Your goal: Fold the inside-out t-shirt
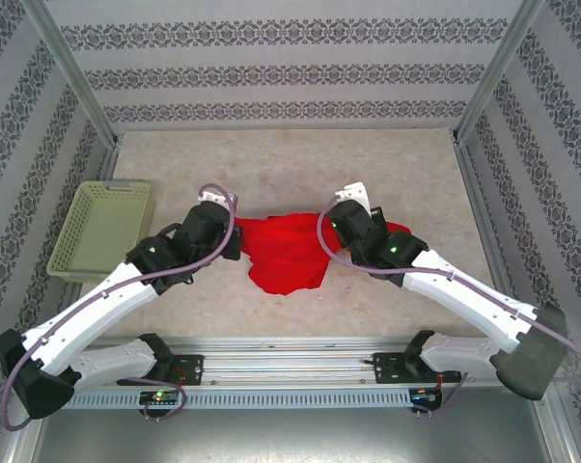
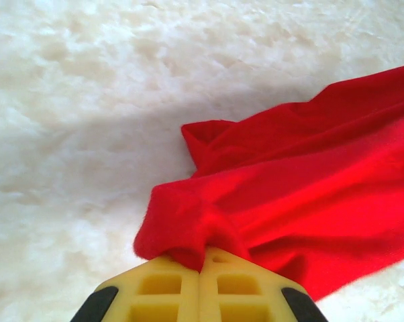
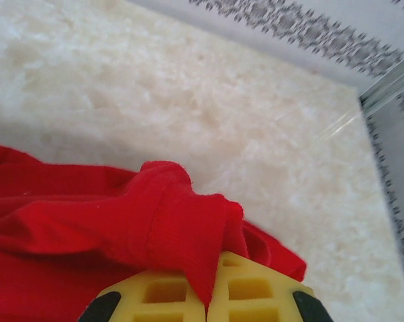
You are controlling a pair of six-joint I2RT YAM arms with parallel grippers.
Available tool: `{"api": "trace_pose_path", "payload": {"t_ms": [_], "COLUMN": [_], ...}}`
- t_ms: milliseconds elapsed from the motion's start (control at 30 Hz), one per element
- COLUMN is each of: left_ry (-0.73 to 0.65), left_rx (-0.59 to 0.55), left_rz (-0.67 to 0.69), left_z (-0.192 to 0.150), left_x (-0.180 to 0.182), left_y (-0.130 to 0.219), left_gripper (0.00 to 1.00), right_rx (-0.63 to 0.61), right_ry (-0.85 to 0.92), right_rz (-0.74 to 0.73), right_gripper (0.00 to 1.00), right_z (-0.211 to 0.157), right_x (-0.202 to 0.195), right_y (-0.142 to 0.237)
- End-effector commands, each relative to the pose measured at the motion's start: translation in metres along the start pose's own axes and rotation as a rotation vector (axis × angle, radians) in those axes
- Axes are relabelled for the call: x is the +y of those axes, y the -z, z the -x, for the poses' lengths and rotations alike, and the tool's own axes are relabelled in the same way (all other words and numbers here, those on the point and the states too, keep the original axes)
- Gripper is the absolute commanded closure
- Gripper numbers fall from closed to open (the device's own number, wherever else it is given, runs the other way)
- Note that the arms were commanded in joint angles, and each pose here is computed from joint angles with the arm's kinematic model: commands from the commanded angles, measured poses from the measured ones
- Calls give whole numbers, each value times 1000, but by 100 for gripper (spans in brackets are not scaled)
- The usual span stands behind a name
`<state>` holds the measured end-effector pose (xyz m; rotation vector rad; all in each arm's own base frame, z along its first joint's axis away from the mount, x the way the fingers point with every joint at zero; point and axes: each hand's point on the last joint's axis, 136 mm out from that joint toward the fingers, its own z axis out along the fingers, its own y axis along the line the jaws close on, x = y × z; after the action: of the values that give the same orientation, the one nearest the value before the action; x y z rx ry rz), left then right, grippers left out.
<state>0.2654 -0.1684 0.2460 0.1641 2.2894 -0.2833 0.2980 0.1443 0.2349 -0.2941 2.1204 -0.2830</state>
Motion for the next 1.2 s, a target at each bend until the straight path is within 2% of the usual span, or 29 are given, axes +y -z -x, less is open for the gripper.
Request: {"api": "trace_pose_path", "payload": {"t_ms": [0, 267, 300, 433, 500, 600, 633, 733, 800, 933, 1033, 1100, 1167], "left_ry": [-121, -232, -233, -233, -251, -254, -260, -263, -218, -115, -60, -37, -15], "left_rx": [140, 335, 373, 491, 484, 455, 432, 365, 317, 67, -70, -71, -22], "left_rz": [185, 334, 306, 1, -25, -29, 7, 245, 318, 269, 314, 339, 367], "left_z": [-21, -43, -50, -83, -88, -86, -82, -66, -54, -11, 10, 10, 2], "left_x": [37, 55, 49, -12, -24, -23, -17, 24, 42, 44, 60, 69, 77], "left_y": [16, -1, -9, -39, -46, -48, -48, -43, -36, -2, 20, 21, 13], "left_gripper": [100, 100, 100, 100, 100, 100, 100, 100, 100, 100, 100, 100, 100], "right_rx": [-20, -103, -117, -166, -155, -151, -144, -111, -110, -173, -227, -216, -163], "right_ry": [105, 57, 39, -16, -51, -76, -79, -68, -69, -125, -174, -202, -220], "right_rz": [-154, -188, -175, -153, -143, -102, -88, -55, -42, 58, 185, 251, 294], "right_gripper": [100, 100, 100, 100, 100, 100, 100, 100, 100, 100, 100, 100, 100], "right_z": [11, 32, 36, 53, 55, 52, 50, 43, 43, 61, 74, 73, 62], "right_x": [-23, -35, -35, -40, -45, -43, -42, -35, -33, -29, -17, -2, 16], "right_y": [9, 25, 28, 35, 35, 30, 28, 22, 22, 39, 51, 47, 33]}}
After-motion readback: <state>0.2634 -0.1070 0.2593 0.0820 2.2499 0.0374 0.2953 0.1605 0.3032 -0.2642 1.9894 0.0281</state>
